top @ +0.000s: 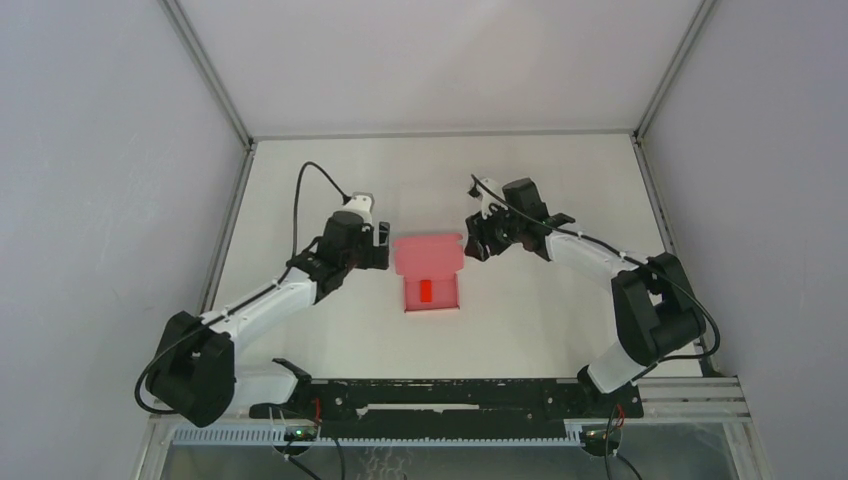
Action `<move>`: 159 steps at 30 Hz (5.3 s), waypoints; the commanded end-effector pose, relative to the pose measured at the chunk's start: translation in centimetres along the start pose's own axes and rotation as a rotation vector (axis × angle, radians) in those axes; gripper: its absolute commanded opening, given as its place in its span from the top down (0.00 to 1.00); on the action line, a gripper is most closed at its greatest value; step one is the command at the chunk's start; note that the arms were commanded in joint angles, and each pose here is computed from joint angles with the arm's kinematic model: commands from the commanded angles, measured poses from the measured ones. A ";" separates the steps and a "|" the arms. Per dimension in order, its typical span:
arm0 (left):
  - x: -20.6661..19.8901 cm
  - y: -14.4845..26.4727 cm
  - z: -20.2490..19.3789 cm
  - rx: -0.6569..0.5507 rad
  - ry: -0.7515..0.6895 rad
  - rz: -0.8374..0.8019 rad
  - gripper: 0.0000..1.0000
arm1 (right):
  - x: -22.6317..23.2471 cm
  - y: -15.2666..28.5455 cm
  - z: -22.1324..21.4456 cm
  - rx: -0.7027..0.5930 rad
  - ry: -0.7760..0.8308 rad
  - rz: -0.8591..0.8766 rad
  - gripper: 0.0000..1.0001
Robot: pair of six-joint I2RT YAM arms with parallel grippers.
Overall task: Fold the paper box
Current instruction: Close the paper box at the center of the board.
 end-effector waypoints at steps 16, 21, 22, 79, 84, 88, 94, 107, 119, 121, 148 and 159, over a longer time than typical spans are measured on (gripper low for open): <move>-2.7 -1.6 4.8 -0.098 -0.094 -0.327 0.13 | 1.3 -1.3 3.5 -0.040 0.123 0.283 0.41; -2.5 -1.5 4.6 -0.092 -0.097 -0.333 0.14 | 1.2 -1.5 3.3 -0.035 0.120 0.292 0.49; -2.6 -1.5 4.5 -0.088 -0.097 -0.335 0.14 | 1.3 -1.6 3.3 -0.033 0.120 0.296 0.50; -2.4 -1.5 4.0 -0.060 -0.102 -0.393 0.45 | 2.9 -2.5 2.3 0.055 0.147 0.320 0.79; -2.2 -1.9 4.0 -0.069 -0.096 -0.426 0.48 | 3.1 -2.2 2.3 0.053 0.158 0.329 0.80; -1.8 -2.3 4.4 -0.090 -0.074 -0.473 0.52 | 3.4 -2.1 2.2 0.058 0.166 0.336 0.81; -2.2 -2.8 4.9 -0.103 -0.082 -0.527 0.52 | 3.8 -2.0 2.0 0.064 0.176 0.351 0.81; -3.2 -2.3 3.9 -0.083 -0.095 -0.611 0.54 | 3.9 -2.2 1.9 0.072 0.181 0.351 0.82; -3.2 -2.6 2.6 -0.041 -0.084 -0.603 0.58 | 3.8 -2.2 1.8 0.072 0.180 0.345 0.83; -3.2 -2.6 2.6 -0.039 -0.084 -0.606 0.59 | 3.9 -2.2 1.8 0.073 0.181 0.348 0.82; -3.5 -2.7 1.7 0.002 -0.076 -0.633 0.81 | 3.8 -2.1 1.7 0.076 0.181 0.342 0.83; -3.9 -2.5 1.8 0.001 -0.070 -0.664 0.86 | 3.9 -2.1 1.9 0.069 0.185 0.342 0.83</move>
Point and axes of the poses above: each gripper's point midway between its finger pads, its own y axis back along the fingers, its own x axis along the line the jaws close on, z = x × y, the point moved 3 cm from there along y, back along the fingers, and after that the axes turned 14 degrees about -y, right-handed, at the moved point
